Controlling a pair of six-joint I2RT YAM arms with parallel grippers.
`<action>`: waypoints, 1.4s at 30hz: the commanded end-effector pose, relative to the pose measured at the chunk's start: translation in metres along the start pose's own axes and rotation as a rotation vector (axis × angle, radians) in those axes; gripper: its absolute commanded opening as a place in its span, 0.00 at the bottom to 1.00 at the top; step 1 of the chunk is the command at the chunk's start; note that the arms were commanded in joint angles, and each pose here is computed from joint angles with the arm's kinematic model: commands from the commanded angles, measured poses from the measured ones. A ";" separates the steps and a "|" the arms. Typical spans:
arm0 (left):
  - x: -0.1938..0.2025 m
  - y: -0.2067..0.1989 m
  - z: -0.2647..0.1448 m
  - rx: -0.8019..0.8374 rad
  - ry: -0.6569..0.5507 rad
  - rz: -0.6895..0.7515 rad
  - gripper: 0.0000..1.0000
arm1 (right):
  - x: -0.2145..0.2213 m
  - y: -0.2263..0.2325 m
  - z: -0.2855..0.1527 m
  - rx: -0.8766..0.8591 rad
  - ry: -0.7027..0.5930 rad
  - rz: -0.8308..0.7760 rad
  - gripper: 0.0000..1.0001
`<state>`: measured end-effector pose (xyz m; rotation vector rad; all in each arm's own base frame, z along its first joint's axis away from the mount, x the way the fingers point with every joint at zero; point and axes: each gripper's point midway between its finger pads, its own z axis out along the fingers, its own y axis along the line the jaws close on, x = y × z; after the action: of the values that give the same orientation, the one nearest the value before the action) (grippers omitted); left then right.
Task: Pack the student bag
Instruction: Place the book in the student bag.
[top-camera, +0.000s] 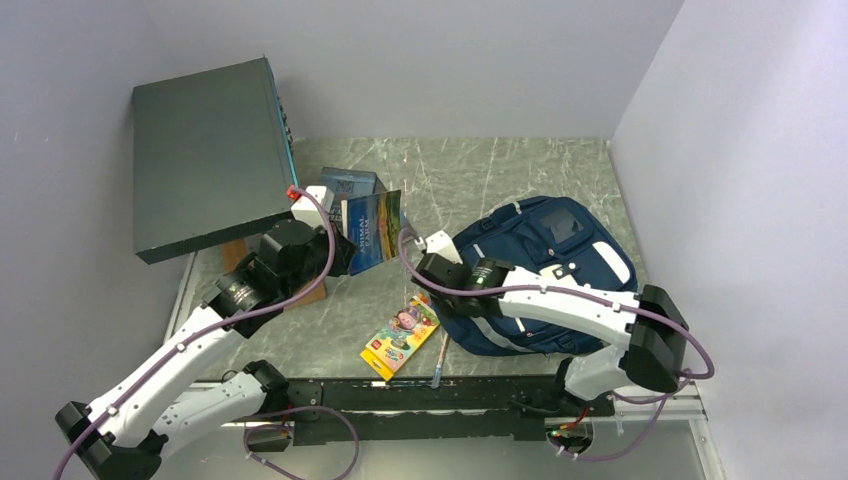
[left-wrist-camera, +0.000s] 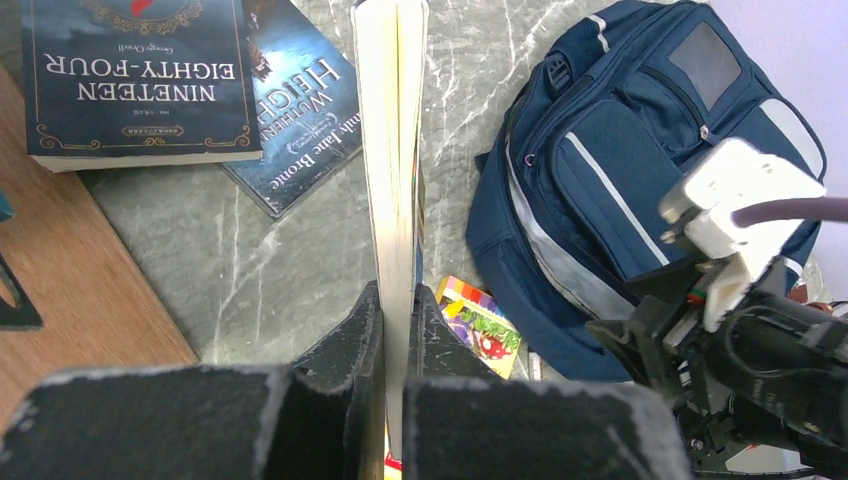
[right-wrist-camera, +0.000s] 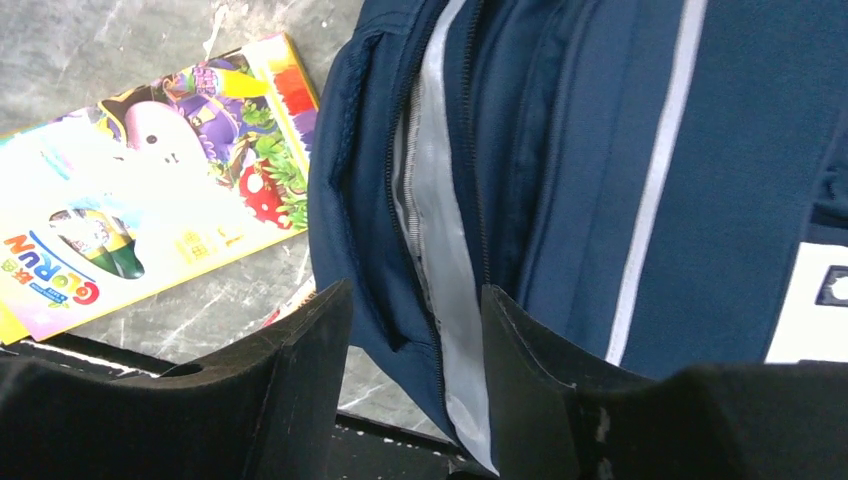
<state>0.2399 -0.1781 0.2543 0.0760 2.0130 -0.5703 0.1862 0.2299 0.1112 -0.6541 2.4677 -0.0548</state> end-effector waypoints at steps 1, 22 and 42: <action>-0.028 -0.020 -0.004 0.088 -0.097 -0.012 0.00 | -0.028 -0.022 -0.024 0.044 -0.143 0.080 0.54; -0.024 -0.026 -0.001 0.115 -0.073 -0.018 0.00 | 0.012 -0.024 0.023 0.096 0.060 0.010 0.40; -0.013 -0.053 0.001 0.226 0.051 -0.046 0.00 | -0.080 -0.138 -0.087 0.584 -0.274 -0.004 0.00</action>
<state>0.2331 -0.1964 0.2389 0.1467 2.0873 -0.6438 0.2422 0.1687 0.1868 -0.4495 2.2259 -0.4957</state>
